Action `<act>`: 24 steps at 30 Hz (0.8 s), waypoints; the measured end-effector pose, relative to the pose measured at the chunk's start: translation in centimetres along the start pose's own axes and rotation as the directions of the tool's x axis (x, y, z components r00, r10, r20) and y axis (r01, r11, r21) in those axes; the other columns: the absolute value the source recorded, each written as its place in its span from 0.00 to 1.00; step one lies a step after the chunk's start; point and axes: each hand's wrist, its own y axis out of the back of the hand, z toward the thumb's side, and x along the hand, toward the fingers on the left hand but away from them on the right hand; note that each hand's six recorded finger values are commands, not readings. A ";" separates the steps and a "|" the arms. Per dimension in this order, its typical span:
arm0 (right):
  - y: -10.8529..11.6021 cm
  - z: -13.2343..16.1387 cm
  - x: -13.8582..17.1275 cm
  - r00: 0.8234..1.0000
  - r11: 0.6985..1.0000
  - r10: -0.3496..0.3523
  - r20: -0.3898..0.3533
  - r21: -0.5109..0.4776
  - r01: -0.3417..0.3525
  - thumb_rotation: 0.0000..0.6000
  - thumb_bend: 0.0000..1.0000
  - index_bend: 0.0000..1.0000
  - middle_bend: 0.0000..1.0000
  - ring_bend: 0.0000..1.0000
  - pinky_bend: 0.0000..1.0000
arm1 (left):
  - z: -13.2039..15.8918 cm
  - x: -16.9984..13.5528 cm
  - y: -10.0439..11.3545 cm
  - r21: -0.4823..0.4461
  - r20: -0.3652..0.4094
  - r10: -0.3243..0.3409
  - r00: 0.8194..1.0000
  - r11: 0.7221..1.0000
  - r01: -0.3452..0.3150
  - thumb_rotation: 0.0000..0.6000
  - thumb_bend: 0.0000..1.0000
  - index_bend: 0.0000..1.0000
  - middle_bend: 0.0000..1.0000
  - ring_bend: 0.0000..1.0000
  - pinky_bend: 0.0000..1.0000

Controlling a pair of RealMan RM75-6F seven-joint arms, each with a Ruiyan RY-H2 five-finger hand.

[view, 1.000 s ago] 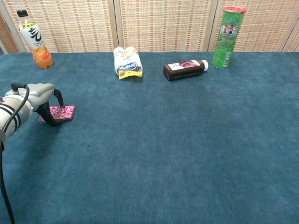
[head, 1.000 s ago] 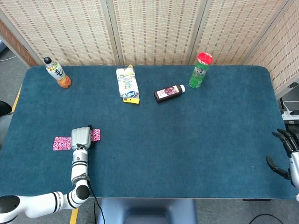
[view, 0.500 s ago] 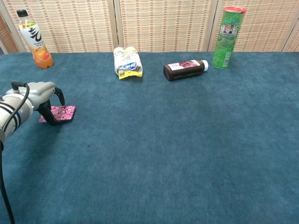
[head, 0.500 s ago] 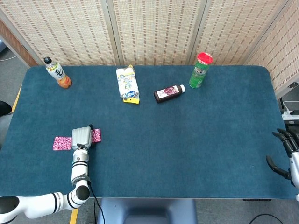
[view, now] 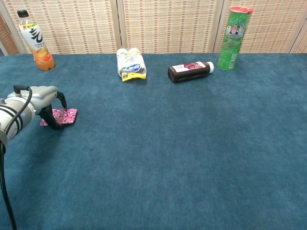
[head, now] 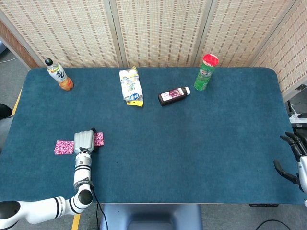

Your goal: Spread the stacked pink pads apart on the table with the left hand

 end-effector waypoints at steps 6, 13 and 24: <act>0.0 0.0 0.0 1.000 1.000 0.000 0.000 -0.001 0.000 1.00 0.27 0.19 0.13 0.07 0.28 | 0.1 0.0 0.1 -0.004 0.002 0.003 1.000 1.000 -0.003 1.00 0.23 0.37 1.00 1.00 1.00; 0.0 0.0 0.0 1.000 1.000 -0.001 -0.001 -0.002 0.001 1.00 0.27 0.19 0.13 0.07 0.28 | 0.2 -0.2 0.2 -0.013 0.012 0.023 1.000 1.000 -0.023 1.00 0.24 0.51 1.00 1.00 1.00; -0.2 0.1 0.0 1.000 1.000 0.004 -0.002 0.001 -0.004 1.00 0.27 0.19 0.13 0.07 0.28 | -0.6 -1.3 1.1 -0.031 0.040 0.054 0.998 0.998 -0.052 1.00 0.24 0.59 1.00 1.00 1.00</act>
